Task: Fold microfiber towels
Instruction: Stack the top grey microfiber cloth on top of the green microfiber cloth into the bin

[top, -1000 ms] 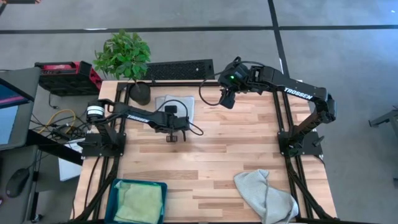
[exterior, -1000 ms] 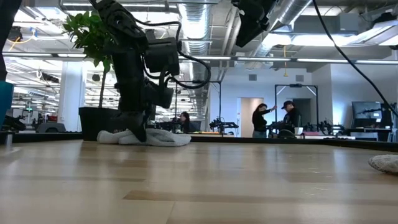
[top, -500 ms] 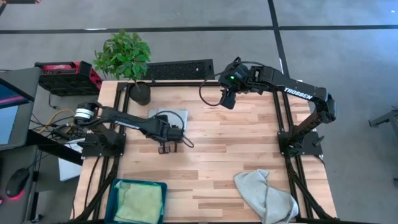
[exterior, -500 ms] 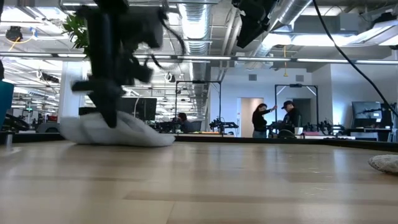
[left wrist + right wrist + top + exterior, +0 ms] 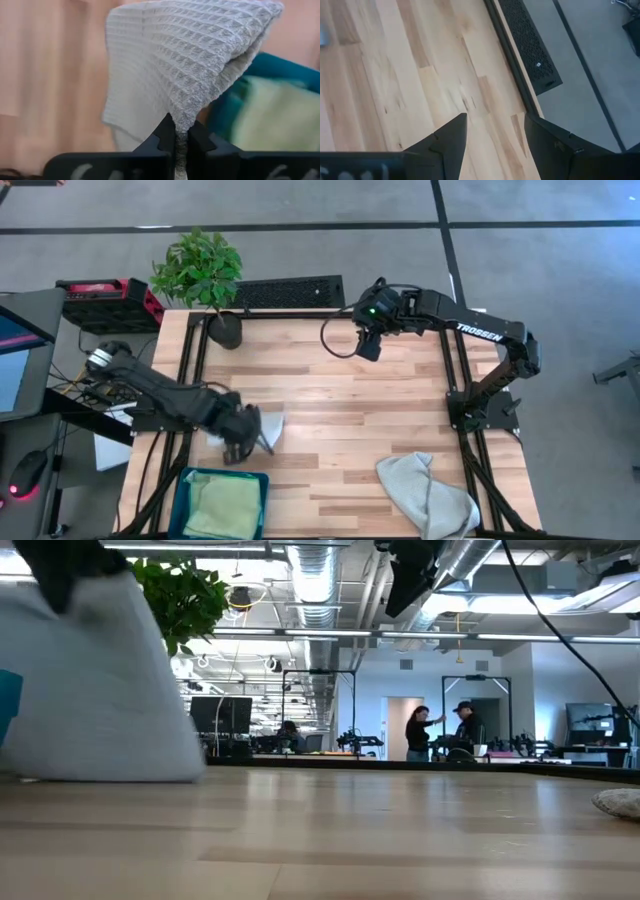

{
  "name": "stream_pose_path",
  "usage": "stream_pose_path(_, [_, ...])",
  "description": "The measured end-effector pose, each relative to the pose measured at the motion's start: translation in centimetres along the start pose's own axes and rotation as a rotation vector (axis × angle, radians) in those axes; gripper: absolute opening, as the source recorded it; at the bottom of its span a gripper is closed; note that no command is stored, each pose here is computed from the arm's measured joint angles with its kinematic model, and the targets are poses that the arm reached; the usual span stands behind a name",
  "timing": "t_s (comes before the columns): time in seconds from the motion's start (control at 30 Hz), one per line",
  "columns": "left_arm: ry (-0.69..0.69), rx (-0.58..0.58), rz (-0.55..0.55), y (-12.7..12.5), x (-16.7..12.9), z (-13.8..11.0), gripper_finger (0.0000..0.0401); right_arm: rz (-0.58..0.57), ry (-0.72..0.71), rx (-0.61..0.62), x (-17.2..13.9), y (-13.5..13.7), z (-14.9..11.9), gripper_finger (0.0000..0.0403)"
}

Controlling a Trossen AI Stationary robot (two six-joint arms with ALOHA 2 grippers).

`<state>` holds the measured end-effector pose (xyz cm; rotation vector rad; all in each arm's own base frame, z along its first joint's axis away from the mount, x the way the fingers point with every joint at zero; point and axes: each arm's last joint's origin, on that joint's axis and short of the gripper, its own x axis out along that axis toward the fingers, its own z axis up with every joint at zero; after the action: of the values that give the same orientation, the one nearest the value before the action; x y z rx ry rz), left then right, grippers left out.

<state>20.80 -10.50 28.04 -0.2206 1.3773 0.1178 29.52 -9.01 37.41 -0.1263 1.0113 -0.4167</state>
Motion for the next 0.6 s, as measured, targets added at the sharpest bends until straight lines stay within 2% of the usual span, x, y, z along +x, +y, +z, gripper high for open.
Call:
stream_pose_path(0.33, [0.020, -0.018, -0.183, -5.9, -1.3, -4.3, 0.0001, 0.029, -0.017, 0.003, -0.4, 1.6, 0.3, 0.0221])
stream_pose_path(0.53, [0.005, 0.000, -0.203, -8.9, 0.0, -6.1, 0.0001, 0.049, -0.032, 0.042, -0.6, 2.3, 0.4, 0.0221])
stream_pose_path(0.6, [0.019, 0.009, -0.192, -9.9, 0.9, -6.5, 0.0000, 0.106, -0.037, 0.030, -0.7, 2.8, 0.4, 0.0221])
